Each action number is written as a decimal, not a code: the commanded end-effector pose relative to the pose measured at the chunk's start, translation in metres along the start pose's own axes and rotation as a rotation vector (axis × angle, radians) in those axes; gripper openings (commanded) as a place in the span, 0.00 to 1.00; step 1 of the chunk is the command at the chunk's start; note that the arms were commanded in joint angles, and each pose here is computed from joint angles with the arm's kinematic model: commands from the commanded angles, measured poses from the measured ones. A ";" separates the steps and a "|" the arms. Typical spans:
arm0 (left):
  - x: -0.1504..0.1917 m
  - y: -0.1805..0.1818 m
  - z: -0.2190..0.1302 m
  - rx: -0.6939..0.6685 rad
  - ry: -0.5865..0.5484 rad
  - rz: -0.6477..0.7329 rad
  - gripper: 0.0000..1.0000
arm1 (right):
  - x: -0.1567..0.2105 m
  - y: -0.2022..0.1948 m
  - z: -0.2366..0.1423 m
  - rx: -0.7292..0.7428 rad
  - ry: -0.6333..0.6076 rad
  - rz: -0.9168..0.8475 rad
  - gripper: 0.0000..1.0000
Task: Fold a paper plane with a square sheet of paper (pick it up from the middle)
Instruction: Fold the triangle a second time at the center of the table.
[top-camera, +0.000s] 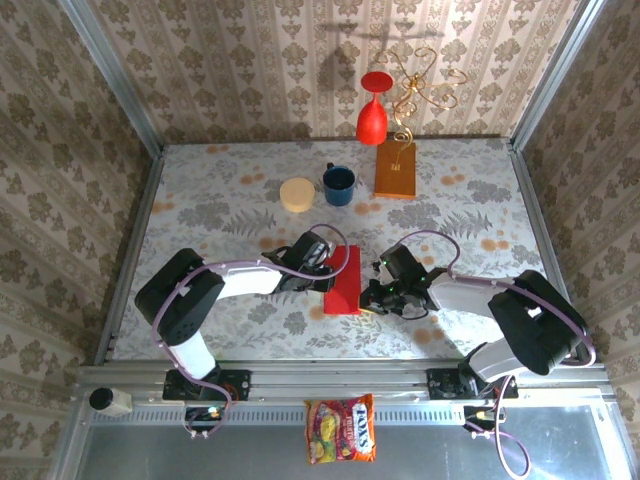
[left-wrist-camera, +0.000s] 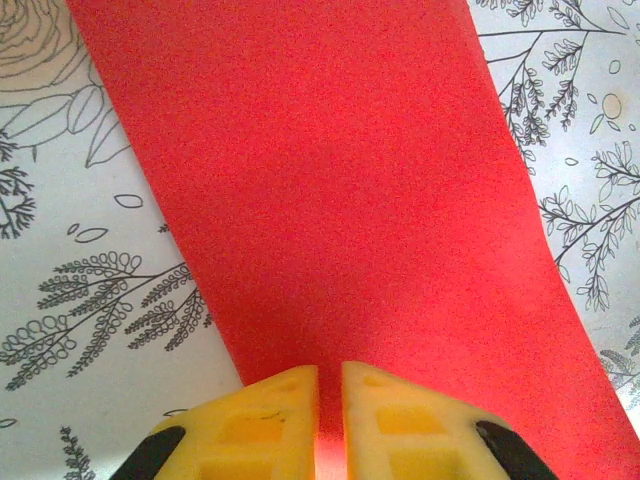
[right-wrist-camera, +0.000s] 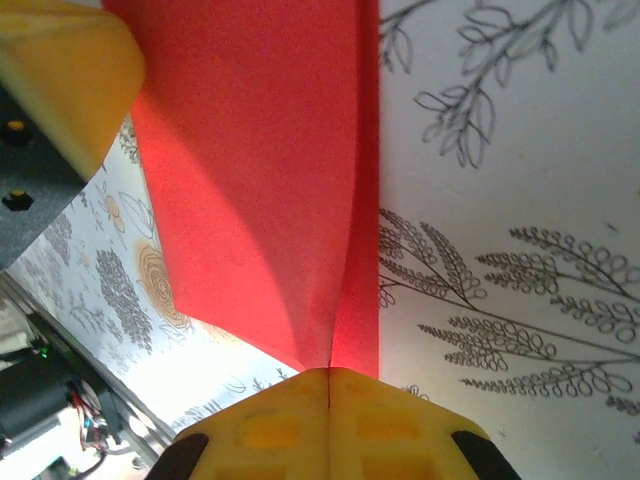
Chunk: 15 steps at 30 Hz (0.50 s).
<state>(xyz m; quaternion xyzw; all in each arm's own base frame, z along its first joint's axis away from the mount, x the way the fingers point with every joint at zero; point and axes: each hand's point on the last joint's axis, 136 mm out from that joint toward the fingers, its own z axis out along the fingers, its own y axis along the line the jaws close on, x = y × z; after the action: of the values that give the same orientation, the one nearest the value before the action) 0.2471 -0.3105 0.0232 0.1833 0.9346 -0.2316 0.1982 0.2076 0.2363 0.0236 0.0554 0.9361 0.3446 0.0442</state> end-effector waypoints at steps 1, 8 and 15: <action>0.002 0.004 -0.003 -0.021 -0.008 0.023 0.16 | -0.003 0.014 -0.002 -0.038 0.002 -0.012 0.00; -0.015 -0.010 -0.041 0.014 -0.140 0.103 0.35 | -0.009 0.032 -0.015 -0.073 -0.023 -0.014 0.00; 0.012 -0.017 -0.051 -0.061 -0.187 0.268 0.48 | -0.014 0.045 -0.025 -0.096 -0.046 -0.018 0.00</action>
<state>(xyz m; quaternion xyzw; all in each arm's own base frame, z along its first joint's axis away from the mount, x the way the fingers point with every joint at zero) 0.2176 -0.3045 0.0708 0.2529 0.8922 -0.2328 0.2931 0.2243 0.2484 0.0598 0.0508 0.9214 0.3773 0.0783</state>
